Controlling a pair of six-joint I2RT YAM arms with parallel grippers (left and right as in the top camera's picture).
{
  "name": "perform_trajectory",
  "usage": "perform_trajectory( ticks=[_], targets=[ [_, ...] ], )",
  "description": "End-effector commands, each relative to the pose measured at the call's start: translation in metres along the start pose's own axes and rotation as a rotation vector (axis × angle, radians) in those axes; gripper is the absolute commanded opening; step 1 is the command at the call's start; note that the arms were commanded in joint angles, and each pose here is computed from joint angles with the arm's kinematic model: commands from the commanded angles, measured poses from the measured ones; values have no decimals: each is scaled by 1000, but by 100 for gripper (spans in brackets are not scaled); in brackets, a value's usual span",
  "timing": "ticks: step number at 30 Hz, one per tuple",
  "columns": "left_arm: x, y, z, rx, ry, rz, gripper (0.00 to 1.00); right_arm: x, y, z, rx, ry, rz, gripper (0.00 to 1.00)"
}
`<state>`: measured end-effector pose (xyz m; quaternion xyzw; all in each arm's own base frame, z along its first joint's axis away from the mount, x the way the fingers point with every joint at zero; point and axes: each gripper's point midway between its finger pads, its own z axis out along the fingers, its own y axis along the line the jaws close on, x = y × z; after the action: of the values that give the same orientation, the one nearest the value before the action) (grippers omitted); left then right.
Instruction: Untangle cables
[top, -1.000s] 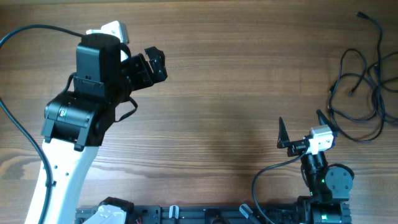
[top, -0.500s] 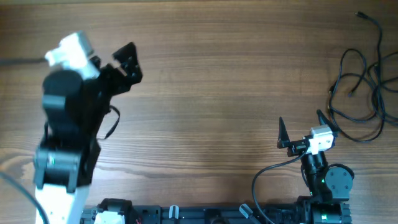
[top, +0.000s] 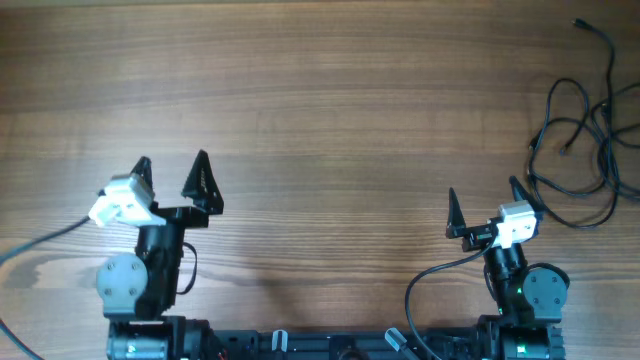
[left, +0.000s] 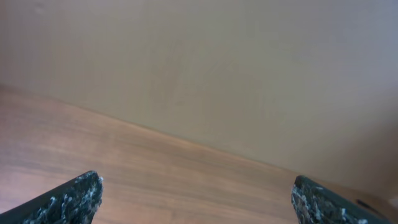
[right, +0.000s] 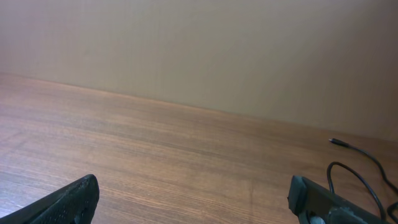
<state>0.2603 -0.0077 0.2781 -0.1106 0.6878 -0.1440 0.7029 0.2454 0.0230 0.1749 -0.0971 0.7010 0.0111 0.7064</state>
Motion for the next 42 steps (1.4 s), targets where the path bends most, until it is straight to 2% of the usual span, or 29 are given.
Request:
perform_trajectory(
  ticks=[1, 15, 22, 26, 42],
  targets=[
    [21, 13, -8, -5, -35, 51, 100, -3, -2, -1, 14, -13, -12, 100],
    [61, 42, -19, -54, -103, 61, 100, -3, -2, -1, 14, -13, -12, 100],
    [77, 51, -18, -88, -52, 58, 100, -3, -2, -1, 14, -13, -12, 100],
    [103, 61, -19, -128, 54, 54, 100, -3, -2, -1, 14, -13, -11, 100],
    [105, 61, -19, -125, 61, 53, 100, -3, -2, -1, 14, -13, -12, 100]
  ],
)
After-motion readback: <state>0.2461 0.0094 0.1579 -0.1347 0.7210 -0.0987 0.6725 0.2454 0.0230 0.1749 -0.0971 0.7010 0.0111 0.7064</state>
